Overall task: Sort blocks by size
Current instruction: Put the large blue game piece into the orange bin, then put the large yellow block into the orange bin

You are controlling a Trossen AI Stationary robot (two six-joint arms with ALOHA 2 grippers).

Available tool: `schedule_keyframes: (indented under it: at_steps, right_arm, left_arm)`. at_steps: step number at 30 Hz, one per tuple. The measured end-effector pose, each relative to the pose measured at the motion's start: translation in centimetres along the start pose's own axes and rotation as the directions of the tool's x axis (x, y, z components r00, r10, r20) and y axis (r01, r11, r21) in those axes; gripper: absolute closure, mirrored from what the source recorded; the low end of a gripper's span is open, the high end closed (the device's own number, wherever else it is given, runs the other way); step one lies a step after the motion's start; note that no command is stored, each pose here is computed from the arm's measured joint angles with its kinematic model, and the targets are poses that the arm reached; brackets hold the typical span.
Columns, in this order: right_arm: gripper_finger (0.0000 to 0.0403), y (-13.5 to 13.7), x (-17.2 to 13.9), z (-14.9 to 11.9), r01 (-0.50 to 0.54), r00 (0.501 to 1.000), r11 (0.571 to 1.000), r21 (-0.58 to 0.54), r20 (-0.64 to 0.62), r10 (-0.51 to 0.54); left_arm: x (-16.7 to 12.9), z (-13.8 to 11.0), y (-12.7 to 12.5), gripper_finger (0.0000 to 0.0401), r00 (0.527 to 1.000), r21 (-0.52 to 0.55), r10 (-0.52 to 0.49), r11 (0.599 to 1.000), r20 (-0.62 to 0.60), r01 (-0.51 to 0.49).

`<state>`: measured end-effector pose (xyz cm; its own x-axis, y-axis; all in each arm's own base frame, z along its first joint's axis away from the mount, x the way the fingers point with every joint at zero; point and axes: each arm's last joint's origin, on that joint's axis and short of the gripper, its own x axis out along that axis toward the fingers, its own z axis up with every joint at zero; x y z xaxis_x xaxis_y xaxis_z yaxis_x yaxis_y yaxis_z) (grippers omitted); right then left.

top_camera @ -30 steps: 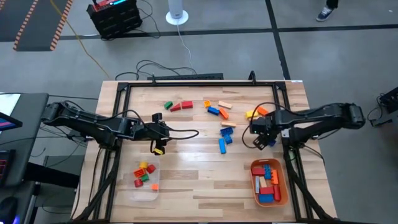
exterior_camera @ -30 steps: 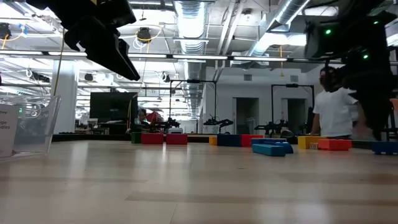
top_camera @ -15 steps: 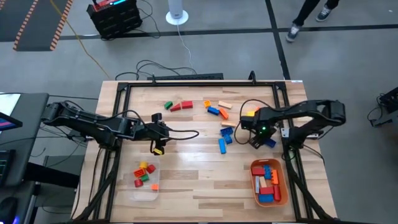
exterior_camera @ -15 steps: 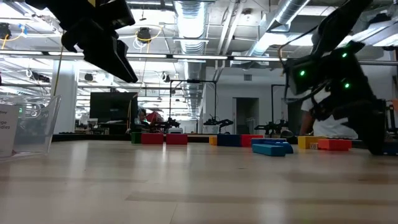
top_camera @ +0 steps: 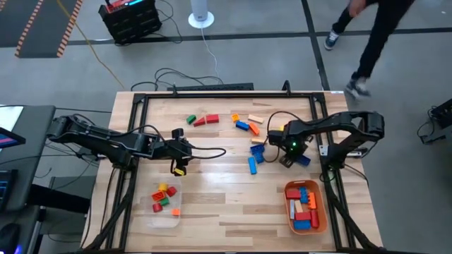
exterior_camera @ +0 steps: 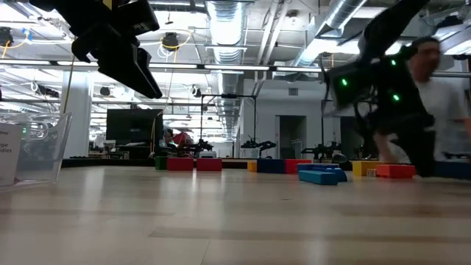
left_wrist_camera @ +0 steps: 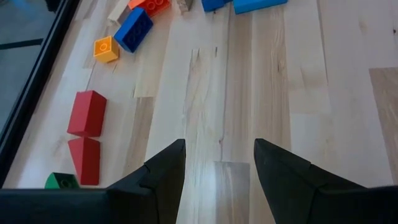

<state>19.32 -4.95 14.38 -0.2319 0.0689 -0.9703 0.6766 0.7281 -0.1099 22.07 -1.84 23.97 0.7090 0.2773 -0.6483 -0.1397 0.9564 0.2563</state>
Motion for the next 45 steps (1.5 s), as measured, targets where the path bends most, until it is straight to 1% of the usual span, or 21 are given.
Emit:
schedule_keyframes:
  at_steps: [5, 8, 11, 13, 15, 18, 21, 23, 26, 29, 33, 37, 40, 42, 45]
  right_arm:
    - [0.0243, 0.9, -3.2, 0.0, 0.001, 0.989, 0.999, -0.034, 0.148, 0.004]
    - [0.0243, 2.0, -5.7, -0.7, -0.051, 0.960, 0.996, -0.078, 0.270, 0.070]
    - [0.0243, 3.4, -8.1, -2.4, -0.125, 0.916, 0.984, -0.128, 0.366, 0.164]
    - [0.0242, 4.2, -9.5, -4.1, -0.181, 0.887, 0.973, -0.145, 0.404, 0.225]
    - [0.0237, 4.9, -10.4, -6.2, -0.232, 0.867, 0.961, -0.150, 0.415, 0.274]
    - [0.0235, 6.2, -10.9, -9.8, -0.317, 0.844, 0.934, -0.167, 0.401, 0.358]
    - [0.0233, 7.4, -10.7, -13.1, -0.375, 0.839, 0.914, -0.158, 0.362, 0.407]
    - [0.0231, 8.4, -10.2, -14.8, -0.384, 0.837, 0.910, -0.160, 0.356, 0.416]
    - [0.0221, 9.6, -9.1, -16.4, -0.335, 0.836, 0.928, -0.165, 0.402, 0.374]
    - [0.0201, 10.5, -8.3, -16.9, -0.300, 0.842, 0.942, -0.152, 0.421, 0.336]
    - [0.0176, 10.6, -8.1, -16.6, -0.302, 0.863, 0.944, -0.130, 0.384, 0.329]
    - [0.0169, 9.9, -8.9, -15.9, -0.340, 0.855, 0.933, -0.116, 0.375, 0.358]
    - [0.0168, 8.7, -9.7, -15.0, -0.348, 0.842, 0.930, -0.123, 0.396, 0.367]
    - [0.0169, 7.6, -10.3, -13.9, -0.319, 0.827, 0.941, -0.108, 0.454, 0.333]
    - [0.0171, 5.9, -11.0, -11.6, -0.225, 0.773, 0.972, -0.063, 0.596, 0.218]
  left_arm:
    - [0.0, 0.0, 0.0, 0.0217, 1.000, 0.000, 0.000, 1.000, -0.001, 0.000]
    - [0.0, -0.1, 0.0, 0.0217, 1.000, -0.001, 0.000, 1.000, -0.013, 0.000]
    - [0.0, -0.3, 0.0, 0.0217, 1.000, -0.006, 0.000, 1.000, -0.028, 0.000]
    - [0.0, -0.5, 0.0, 0.0217, 0.999, -0.009, 0.001, 1.000, -0.046, -0.001]
    - [0.0, -0.6, 0.0, 0.0217, 0.998, -0.016, 0.001, 1.000, -0.064, -0.002]
    - [0.0, -0.8, 0.0, 0.0217, 0.997, -0.024, 0.003, 1.000, -0.080, -0.005]
    - [0.0, -0.8, 0.0, 0.0217, 0.997, -0.032, 0.003, 0.999, -0.080, -0.006]
    - [0.0, -0.8, 0.0, 0.0217, 0.997, -0.035, 0.003, 0.999, -0.075, -0.006]
    - [0.0, -0.5, 0.0, 0.0217, 0.999, -0.045, 0.003, 0.999, -0.050, -0.005]
    - [0.0, -0.4, 0.0, 0.0217, 0.999, -0.051, 0.002, 0.999, -0.036, -0.004]
    - [0.0, -0.3, 0.0, 0.0217, 0.999, -0.033, 0.003, 0.999, -0.034, -0.004]
    - [0.0, -0.3, 0.0, 0.0217, 0.999, -0.008, 0.014, 1.000, -0.029, -0.014]
    - [0.0, -0.1, 0.1, 0.0217, 0.999, 0.000, 0.034, 0.999, -0.005, -0.034]
    - [0.0, 0.2, 0.1, 0.0217, 0.999, 0.005, 0.038, 0.999, 0.023, -0.039]
    - [0.0, 0.6, 0.1, 0.0217, 0.998, 0.001, 0.039, 0.999, 0.056, -0.039]
